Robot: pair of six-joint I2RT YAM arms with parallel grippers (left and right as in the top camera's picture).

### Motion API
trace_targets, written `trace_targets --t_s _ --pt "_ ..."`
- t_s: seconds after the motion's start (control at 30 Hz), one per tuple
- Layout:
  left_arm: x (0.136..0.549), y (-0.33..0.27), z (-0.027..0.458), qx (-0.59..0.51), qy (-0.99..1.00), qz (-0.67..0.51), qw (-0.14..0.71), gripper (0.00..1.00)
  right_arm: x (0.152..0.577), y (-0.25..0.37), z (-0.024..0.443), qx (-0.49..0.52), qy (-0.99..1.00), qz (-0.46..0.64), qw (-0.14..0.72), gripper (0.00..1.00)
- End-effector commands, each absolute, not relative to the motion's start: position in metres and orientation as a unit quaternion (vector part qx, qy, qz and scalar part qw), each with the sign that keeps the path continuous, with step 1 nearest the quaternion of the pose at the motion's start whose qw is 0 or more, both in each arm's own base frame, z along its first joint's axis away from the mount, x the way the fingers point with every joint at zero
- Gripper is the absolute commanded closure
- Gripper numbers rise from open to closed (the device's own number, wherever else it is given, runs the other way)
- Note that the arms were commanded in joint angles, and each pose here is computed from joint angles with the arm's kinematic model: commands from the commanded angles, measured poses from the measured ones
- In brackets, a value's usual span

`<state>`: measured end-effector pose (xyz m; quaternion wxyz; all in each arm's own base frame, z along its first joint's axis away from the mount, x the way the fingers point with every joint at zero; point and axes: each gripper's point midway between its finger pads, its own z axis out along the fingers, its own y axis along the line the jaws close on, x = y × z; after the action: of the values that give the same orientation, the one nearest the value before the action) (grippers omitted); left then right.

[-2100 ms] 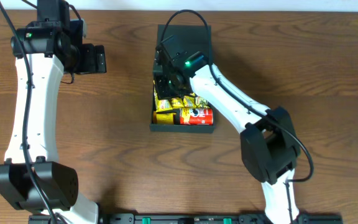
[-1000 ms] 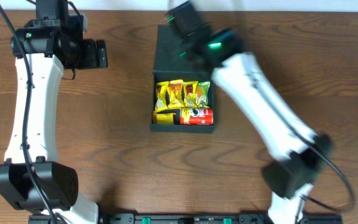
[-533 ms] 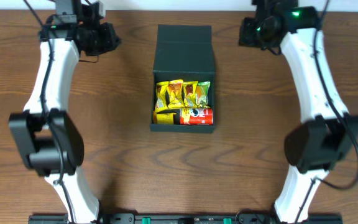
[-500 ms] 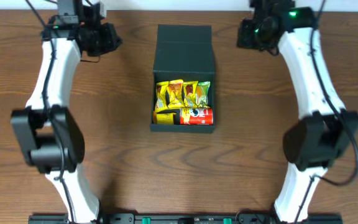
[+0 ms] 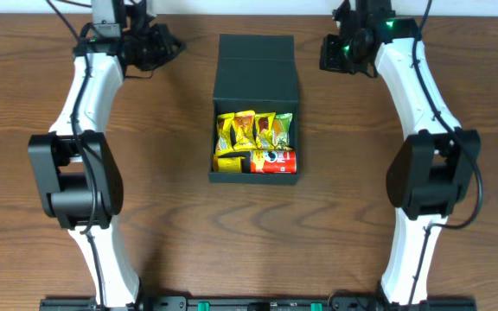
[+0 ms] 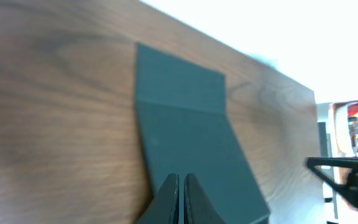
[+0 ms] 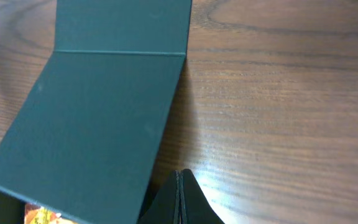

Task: Pack container
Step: 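Move both grippers to the back edge of the raised box lid, then push the lid forward with both grippers to start closing it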

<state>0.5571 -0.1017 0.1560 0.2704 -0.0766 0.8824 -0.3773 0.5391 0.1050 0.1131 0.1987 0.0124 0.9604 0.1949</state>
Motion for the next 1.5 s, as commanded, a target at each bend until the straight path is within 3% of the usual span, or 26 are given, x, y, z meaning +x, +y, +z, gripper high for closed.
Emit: trace_targets --t_s 0.0,0.27,0.8,1.47 --pt "0.556 -0.132 0.150 -0.066 0.881 -0.393 0.256 0.94 0.540 0.100 0.089 0.019 0.956 0.237 0.171 0.99" --pt "0.560 -0.122 0.127 -0.115 0.904 -0.324 0.255 0.94 0.531 0.096 0.072 0.031 0.961 0.238 0.139 0.99" --pt "0.554 -0.120 0.047 -0.165 0.911 -0.341 0.164 0.94 0.530 0.143 0.047 0.050 0.941 0.322 0.097 0.99" --pt "0.547 -0.123 0.024 -0.172 0.913 -0.345 0.137 0.94 0.532 0.159 0.018 0.083 0.944 0.309 0.078 0.99"
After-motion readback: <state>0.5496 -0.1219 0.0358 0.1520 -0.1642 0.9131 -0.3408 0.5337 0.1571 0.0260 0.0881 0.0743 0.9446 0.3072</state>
